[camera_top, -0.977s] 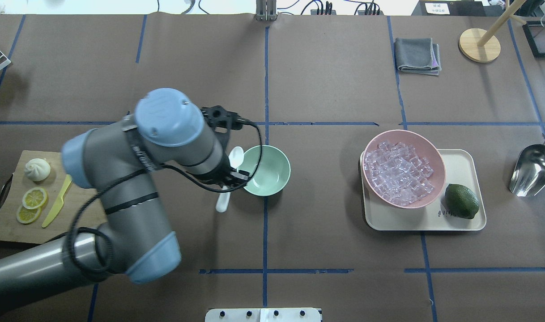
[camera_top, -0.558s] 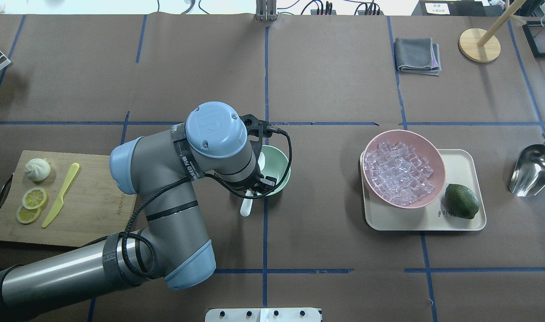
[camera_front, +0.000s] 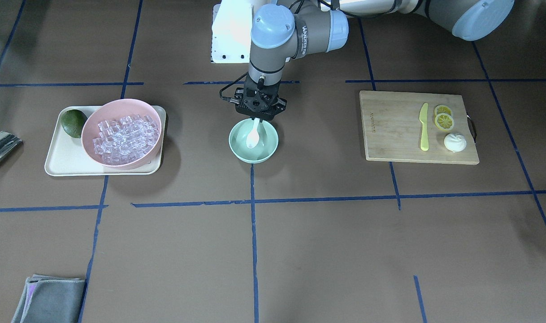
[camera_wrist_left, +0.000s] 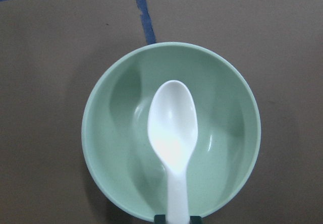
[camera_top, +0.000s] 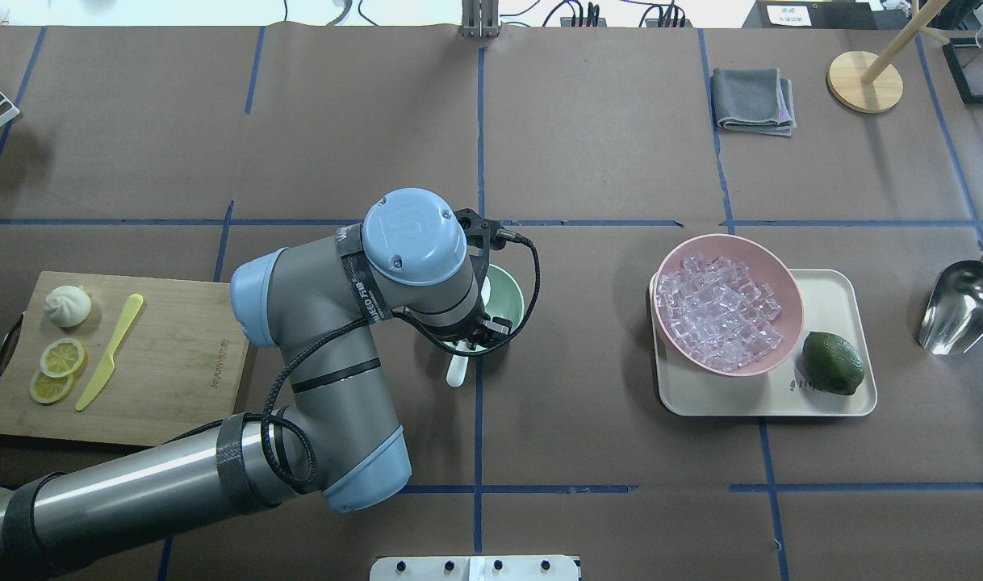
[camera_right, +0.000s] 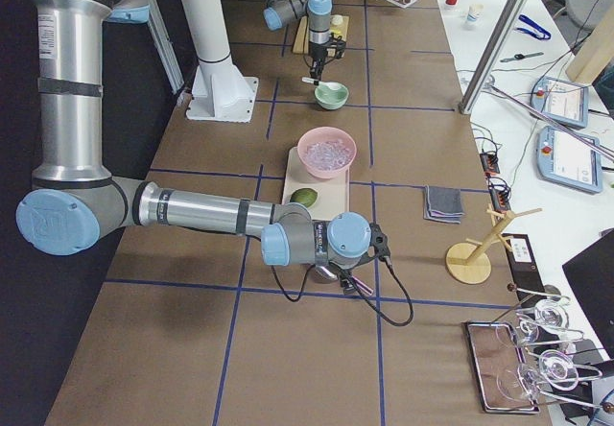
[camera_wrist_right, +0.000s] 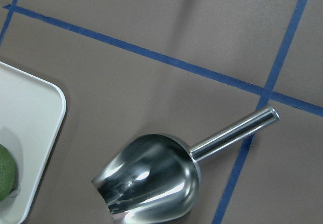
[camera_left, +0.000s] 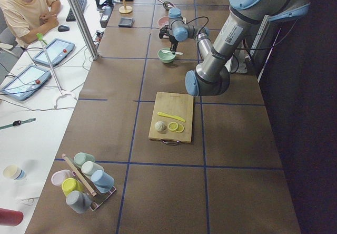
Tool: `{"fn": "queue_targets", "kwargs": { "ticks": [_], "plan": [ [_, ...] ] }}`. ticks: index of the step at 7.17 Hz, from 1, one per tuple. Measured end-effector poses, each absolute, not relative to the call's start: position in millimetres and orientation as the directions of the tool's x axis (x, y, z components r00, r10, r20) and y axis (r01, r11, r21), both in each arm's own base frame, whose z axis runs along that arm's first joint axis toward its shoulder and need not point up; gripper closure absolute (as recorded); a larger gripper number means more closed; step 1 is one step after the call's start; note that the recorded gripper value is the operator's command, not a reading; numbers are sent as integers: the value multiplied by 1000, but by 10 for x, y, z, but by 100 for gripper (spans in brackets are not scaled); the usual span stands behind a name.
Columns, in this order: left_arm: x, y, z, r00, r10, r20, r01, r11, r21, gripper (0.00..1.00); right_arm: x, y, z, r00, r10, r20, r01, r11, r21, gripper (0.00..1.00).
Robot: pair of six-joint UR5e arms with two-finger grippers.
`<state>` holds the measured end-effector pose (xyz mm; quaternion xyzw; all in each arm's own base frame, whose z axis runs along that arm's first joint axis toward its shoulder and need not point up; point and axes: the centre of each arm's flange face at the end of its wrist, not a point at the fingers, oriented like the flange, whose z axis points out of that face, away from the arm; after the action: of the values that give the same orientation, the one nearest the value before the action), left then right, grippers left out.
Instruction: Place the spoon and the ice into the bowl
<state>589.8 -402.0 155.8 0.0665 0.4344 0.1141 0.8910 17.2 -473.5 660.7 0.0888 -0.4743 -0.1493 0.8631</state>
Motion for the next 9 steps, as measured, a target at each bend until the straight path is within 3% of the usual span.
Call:
{"fn": "queue_targets", "kwargs": {
  "ticks": [1,2,6,9],
  "plan": [
    [5921,-4032,1563,596,262,-759,-145,965,219,34,98,-4755,6490,495,-322,807,160,947,279,0],
    [5931,-4044,1570,599,262,-756,-141,965,222,30,-15,-4774,6347,489,-302,818,152,953,261,0],
    [5716,-4280,1487,591,253,-766,-78,963,259,28,-603,-4860,5498,472,-223,853,122,975,187,0],
    [4922,-4662,1764,570,243,-785,-55,964,259,27,-1457,-4948,4377,486,-114,866,61,993,97,1]
  ]
}}
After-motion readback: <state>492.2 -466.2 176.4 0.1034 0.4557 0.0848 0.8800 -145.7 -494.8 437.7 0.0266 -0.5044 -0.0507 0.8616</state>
